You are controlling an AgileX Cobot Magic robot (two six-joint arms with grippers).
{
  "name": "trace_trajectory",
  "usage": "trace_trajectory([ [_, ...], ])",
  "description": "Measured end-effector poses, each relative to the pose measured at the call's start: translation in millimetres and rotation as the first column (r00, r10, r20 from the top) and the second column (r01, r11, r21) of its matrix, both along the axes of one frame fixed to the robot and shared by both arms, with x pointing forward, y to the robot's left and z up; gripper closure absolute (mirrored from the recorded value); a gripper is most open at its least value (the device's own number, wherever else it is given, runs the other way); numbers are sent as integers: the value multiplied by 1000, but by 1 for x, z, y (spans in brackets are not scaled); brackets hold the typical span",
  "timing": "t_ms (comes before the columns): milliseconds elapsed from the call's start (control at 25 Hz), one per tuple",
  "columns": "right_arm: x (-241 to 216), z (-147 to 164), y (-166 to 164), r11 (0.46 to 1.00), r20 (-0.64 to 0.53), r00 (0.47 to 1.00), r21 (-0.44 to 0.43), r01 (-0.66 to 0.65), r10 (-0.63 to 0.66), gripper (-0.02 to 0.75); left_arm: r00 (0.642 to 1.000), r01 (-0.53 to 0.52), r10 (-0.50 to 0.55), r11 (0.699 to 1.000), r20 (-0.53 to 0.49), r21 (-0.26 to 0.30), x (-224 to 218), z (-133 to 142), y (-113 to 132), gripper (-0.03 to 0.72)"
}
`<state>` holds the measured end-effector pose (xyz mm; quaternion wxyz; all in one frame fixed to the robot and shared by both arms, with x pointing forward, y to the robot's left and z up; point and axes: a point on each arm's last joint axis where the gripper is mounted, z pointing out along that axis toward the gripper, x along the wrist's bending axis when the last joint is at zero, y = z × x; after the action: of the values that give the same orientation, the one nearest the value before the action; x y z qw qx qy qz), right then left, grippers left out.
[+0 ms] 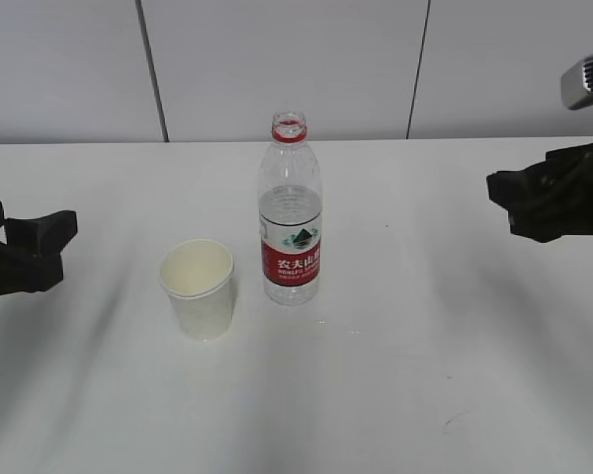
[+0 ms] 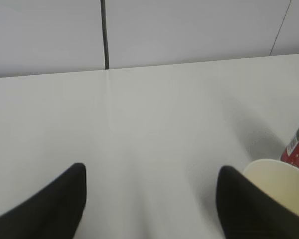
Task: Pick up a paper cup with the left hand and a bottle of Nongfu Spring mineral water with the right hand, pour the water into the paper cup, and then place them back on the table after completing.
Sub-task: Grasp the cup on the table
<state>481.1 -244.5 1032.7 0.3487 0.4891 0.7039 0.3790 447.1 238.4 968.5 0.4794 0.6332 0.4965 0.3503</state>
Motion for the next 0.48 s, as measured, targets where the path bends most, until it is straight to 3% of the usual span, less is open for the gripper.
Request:
trace_trajectory([
  [160,0,-10,5,997,57,998,78,-25,20,256,1000,0,0,1000,0,0,0,0,0,193],
  [480,21,-29,18,986,129,988,138,-97,79,256,1000,0,0,1000,0,0,0,0,0,196],
])
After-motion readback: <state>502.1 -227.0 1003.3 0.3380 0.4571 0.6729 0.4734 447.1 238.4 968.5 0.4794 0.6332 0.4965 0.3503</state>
